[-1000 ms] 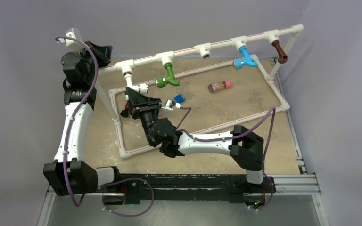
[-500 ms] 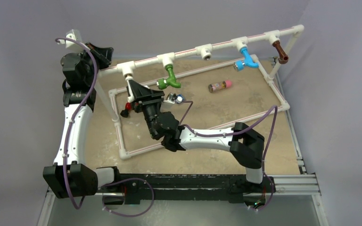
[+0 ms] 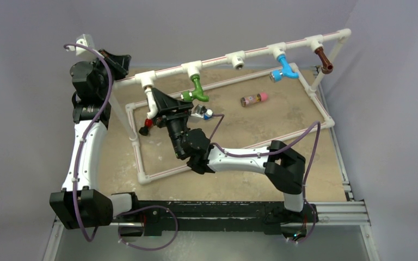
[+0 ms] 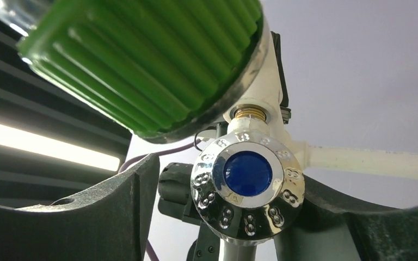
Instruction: Install the water faucets
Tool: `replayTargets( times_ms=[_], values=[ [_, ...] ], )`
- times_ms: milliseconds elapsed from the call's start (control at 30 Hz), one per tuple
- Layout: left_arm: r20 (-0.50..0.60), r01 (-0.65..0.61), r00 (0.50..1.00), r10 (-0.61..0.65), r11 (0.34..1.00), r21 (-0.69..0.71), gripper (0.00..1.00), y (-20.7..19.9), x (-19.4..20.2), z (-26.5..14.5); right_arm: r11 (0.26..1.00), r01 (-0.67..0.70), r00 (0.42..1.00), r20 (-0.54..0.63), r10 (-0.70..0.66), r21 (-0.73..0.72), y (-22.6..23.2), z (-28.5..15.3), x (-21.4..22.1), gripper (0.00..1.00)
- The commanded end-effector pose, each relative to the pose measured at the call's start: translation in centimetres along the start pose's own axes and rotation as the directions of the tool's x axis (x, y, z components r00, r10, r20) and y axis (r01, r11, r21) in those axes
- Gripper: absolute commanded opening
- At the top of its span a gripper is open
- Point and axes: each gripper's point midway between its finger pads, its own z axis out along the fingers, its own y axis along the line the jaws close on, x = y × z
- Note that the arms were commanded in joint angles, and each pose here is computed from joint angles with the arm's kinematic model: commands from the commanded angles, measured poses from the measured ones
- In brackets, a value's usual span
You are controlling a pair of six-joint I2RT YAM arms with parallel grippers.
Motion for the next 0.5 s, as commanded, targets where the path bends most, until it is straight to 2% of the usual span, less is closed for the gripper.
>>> replayTargets(
  times_ms=[0,333,467],
  values=[
    [-0.475,0.123,0.852,-0.219,0.966,-0.226,0.00,5.7,14.9,-3.6,0.998,-0.033,0.999,-0.019,0.032,-0.046,1.7,-0.4,0.2,0.71],
    [-0.476,0.120,0.852,-0.219,0.966,-0.228,0.00,5.8,14.9,-3.7,1.000,-0.002,1.000,-0.018,0.002,-0.018,0.7,-0.9,-0.2,0.75],
    [-0.478,0.120,0.850,-0.221,0.965,-0.233,0.00,5.9,15.0,-3.6,0.998,0.054,0.998,-0.026,-0.055,-0.027,0.8,-1.9,-0.4,0.78]
  ],
)
